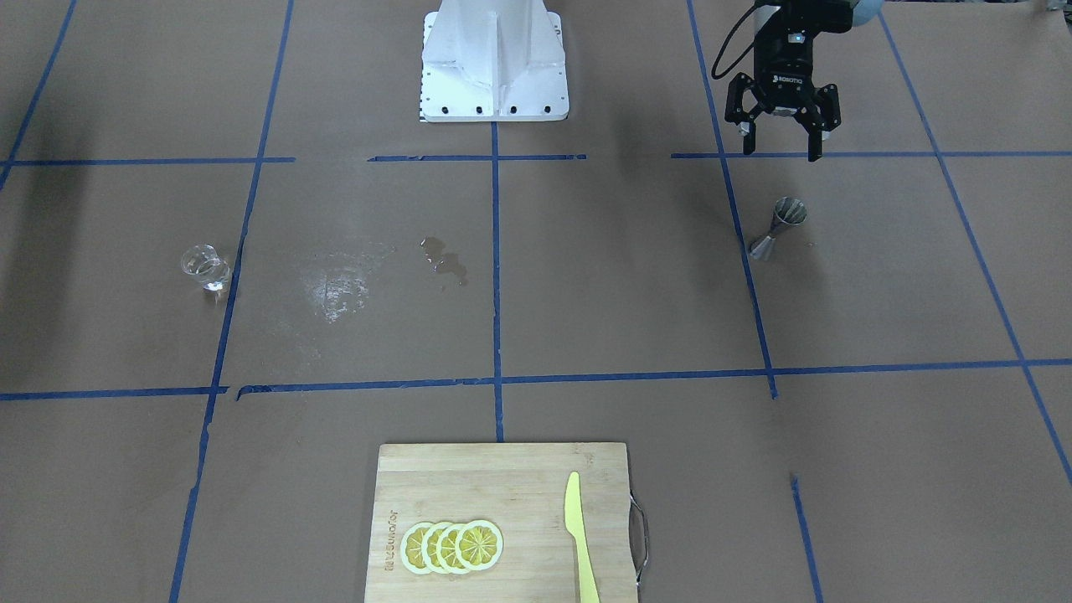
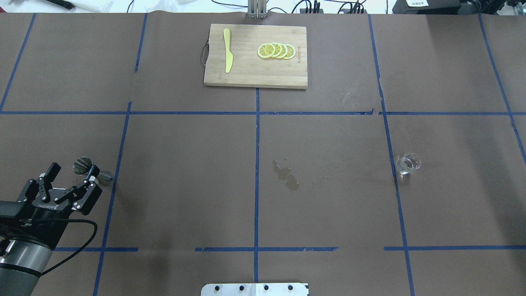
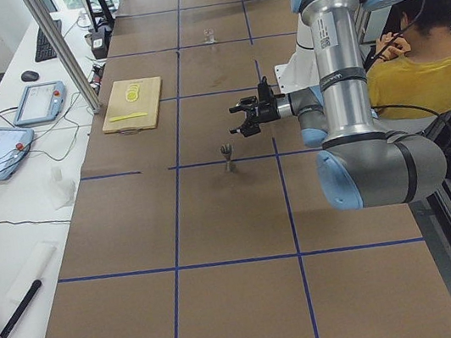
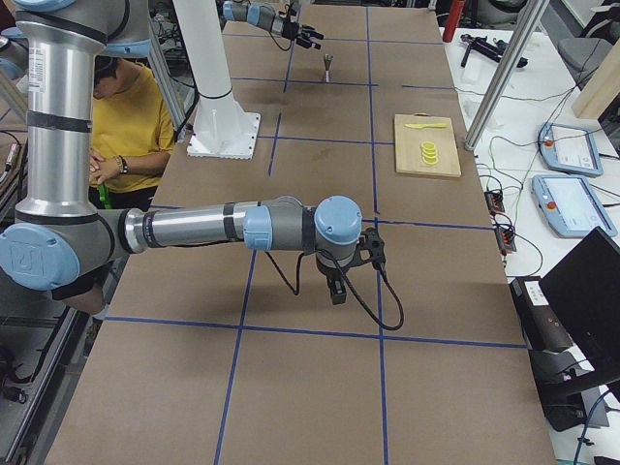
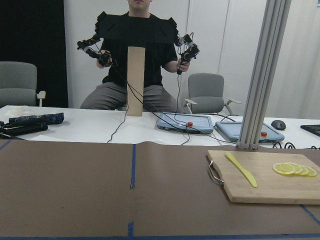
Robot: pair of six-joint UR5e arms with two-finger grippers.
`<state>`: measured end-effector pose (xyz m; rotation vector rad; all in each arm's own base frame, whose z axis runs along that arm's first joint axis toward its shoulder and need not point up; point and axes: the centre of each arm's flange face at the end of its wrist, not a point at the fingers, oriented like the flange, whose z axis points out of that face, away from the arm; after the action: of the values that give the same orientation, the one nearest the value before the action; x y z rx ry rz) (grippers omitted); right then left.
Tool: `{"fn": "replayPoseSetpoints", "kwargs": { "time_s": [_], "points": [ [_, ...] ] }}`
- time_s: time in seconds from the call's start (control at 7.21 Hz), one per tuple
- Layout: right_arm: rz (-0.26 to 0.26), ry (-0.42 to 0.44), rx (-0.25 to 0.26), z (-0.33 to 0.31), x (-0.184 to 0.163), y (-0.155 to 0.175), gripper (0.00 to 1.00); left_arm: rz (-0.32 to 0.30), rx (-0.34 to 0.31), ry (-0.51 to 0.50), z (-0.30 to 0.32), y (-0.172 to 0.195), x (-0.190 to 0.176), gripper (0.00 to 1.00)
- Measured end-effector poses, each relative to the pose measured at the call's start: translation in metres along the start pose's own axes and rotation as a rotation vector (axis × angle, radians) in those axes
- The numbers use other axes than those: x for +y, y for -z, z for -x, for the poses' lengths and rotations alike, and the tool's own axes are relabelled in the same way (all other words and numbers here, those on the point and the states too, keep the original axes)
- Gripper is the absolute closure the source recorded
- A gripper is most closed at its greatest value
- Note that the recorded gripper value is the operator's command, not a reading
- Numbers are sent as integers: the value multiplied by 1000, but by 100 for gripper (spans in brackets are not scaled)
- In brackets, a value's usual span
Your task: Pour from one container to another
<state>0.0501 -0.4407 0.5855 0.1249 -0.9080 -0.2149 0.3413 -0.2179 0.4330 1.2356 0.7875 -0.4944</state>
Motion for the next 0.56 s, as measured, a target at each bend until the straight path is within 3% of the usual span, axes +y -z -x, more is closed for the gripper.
{"fn": "replayPoseSetpoints", "kwargs": {
  "time_s": [0.56],
  "points": [
    [-1, 3, 1, 0, 0, 0, 0, -18, -5, -55, 31, -1, 43, 1]
  ]
}}
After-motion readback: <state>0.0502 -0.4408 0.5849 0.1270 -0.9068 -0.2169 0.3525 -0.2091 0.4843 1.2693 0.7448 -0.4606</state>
